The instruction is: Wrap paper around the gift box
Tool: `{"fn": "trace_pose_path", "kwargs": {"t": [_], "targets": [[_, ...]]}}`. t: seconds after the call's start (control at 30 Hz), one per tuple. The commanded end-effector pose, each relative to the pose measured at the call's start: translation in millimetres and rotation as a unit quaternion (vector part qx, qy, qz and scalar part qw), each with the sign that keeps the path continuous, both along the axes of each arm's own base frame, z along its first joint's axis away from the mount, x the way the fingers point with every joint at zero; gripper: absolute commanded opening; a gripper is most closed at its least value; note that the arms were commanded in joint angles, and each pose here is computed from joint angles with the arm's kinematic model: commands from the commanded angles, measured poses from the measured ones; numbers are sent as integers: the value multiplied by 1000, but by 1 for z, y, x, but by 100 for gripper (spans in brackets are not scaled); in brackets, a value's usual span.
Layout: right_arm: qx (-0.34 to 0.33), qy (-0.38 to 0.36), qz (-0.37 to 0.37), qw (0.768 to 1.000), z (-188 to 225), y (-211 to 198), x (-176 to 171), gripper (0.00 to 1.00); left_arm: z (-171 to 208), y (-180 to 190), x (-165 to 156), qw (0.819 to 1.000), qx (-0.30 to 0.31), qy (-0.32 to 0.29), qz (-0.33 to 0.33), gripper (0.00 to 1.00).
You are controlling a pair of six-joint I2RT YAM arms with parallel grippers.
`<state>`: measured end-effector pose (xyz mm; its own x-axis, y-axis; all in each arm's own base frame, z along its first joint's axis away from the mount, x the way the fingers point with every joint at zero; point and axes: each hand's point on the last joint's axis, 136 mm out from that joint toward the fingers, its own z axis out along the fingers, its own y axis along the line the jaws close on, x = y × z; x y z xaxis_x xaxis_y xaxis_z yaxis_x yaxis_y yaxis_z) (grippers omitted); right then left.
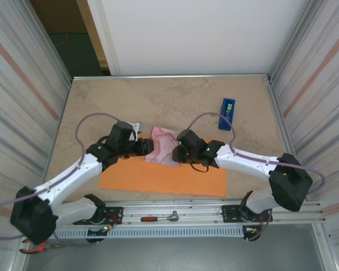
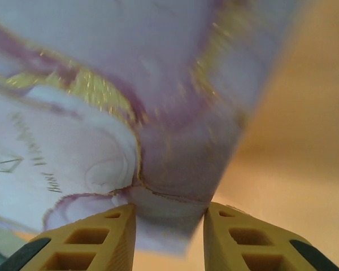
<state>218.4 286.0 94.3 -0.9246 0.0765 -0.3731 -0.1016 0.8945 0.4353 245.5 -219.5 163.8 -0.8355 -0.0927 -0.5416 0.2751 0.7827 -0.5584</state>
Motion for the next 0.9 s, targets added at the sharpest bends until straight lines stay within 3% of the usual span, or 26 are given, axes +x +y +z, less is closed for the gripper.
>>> {"fn": "trace_pose_path", "kwargs": {"t": [0.0,0.2,0.37,0.43,0.73,0.87], "targets": [[68,-4,-2,998,16,26,-8,35,9,-20,-19,997,-58,0,-41,42],[56,11,-25,998,-2,16,6,38,-35,-5,-20,999,-22,27,-8,42],[60,8,-40,997,4,8,26,60,-45,12,-14,999,7,30,26,44],[60,7,-42,997,7,5,30,63,-48,18,-13,999,9,33,36,44],[46,0,-70,996,8,-30,30,65,-71,60,-6,991,34,58,113,50],[29,14,-96,995,-12,-58,25,59,-91,82,-2,982,24,83,171,48]]}}
